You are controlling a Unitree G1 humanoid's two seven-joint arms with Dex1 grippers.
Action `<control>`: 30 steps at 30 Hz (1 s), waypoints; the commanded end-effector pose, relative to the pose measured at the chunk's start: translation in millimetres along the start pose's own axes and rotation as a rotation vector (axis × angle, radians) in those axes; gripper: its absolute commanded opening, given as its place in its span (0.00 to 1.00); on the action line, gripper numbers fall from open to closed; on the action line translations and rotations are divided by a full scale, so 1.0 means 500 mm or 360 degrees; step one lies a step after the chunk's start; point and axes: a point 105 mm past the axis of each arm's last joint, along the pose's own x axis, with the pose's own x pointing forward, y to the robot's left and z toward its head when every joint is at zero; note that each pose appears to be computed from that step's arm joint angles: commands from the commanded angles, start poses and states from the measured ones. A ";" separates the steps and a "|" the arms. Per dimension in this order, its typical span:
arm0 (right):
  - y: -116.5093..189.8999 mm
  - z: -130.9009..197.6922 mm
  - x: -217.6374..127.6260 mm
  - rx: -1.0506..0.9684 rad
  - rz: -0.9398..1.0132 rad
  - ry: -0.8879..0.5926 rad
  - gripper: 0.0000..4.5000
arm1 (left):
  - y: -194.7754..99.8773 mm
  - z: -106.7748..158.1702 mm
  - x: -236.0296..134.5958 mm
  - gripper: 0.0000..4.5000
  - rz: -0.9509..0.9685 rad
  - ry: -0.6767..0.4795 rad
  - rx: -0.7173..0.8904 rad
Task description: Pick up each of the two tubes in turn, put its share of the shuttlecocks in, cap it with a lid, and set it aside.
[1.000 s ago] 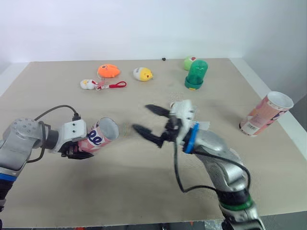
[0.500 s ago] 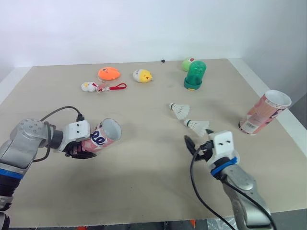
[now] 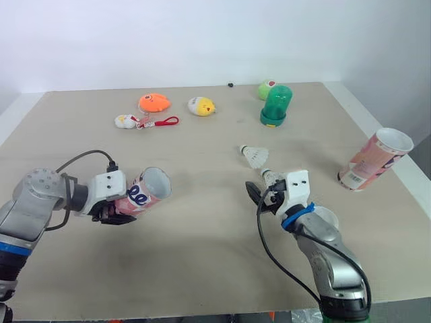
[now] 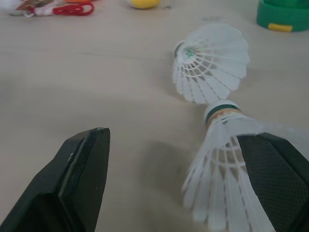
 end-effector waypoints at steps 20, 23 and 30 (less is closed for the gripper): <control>0.209 0.147 -0.101 -0.0108 0.1346 -0.0269 0.01 | -0.022 -0.003 0.028 0.67 -0.0086 -0.0005 -0.0048; 0.239 0.156 -0.070 -0.0310 0.1492 -0.0233 0.01 | -0.017 0.001 0.032 0.67 -0.0093 -0.0009 -0.0034; 0.318 0.170 0.003 -0.0616 0.1635 -0.0283 0.01 | -0.014 0.008 0.036 0.67 -0.0096 -0.0024 -0.0023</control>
